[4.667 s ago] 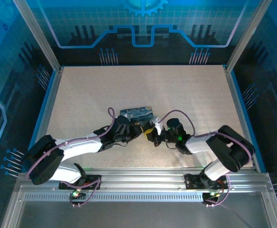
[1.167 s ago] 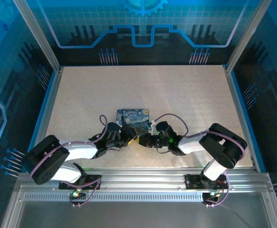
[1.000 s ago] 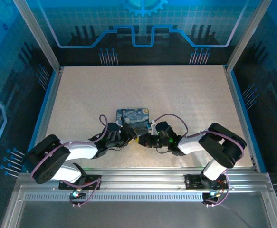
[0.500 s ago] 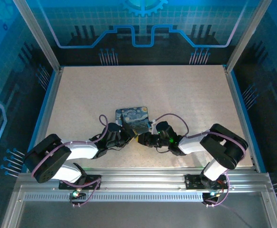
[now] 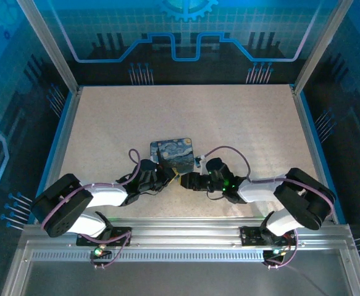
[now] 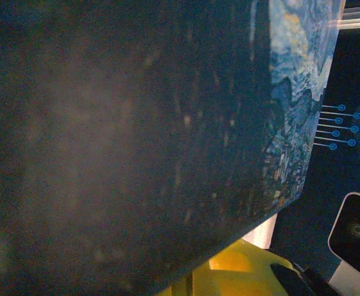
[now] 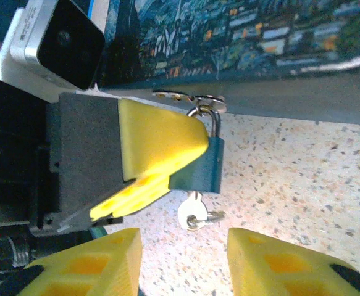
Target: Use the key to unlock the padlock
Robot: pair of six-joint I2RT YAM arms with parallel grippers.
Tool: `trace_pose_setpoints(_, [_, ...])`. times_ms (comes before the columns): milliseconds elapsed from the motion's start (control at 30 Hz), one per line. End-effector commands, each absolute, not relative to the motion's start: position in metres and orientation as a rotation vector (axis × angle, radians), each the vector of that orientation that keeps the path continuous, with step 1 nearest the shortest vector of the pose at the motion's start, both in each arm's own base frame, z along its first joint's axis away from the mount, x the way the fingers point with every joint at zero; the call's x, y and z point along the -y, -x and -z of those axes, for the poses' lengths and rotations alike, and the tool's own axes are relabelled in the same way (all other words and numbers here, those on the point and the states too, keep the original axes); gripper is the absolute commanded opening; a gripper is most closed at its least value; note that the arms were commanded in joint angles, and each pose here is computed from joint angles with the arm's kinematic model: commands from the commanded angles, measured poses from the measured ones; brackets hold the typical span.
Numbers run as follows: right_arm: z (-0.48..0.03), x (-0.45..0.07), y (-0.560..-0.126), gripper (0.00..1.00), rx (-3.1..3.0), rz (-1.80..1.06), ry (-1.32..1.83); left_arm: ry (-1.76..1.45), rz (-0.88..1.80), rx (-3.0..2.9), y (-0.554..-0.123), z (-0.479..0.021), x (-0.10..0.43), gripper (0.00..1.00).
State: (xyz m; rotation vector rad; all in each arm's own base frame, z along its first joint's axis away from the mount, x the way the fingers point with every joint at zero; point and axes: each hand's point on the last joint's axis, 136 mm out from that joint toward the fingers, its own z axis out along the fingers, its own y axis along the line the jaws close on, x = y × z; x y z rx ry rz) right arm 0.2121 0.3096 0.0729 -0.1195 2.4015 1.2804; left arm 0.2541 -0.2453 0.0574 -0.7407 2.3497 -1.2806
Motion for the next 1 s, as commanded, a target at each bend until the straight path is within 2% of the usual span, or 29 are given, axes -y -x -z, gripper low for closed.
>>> trace_pose_setpoints(0, [-0.073,-0.300,-0.210,0.46,-2.377,-1.195,0.187,0.762,1.312,-2.397,-0.245,-0.054,0.251,0.01])
trace_pose_setpoints(367, [-0.106,-0.261,-0.217,0.68,-2.163,-0.898,0.406,0.793,1.280,-2.448,-0.243,-0.059,0.252,0.00])
trace_pose_setpoints(433, [-0.110,-0.254,-0.217,0.75,-2.104,-0.802,0.502,0.799,1.261,-2.468,-0.243,-0.060,0.252,0.00])
trace_pose_setpoints(700, [-0.128,-0.249,-0.204,0.83,-1.844,-0.566,0.872,0.842,1.209,-2.550,-0.241,-0.063,0.256,0.00])
trace_pose_setpoints(967, [-0.121,-0.263,-0.180,0.83,-1.619,-0.361,1.147,0.884,1.243,-2.535,-0.242,-0.071,0.258,0.00])
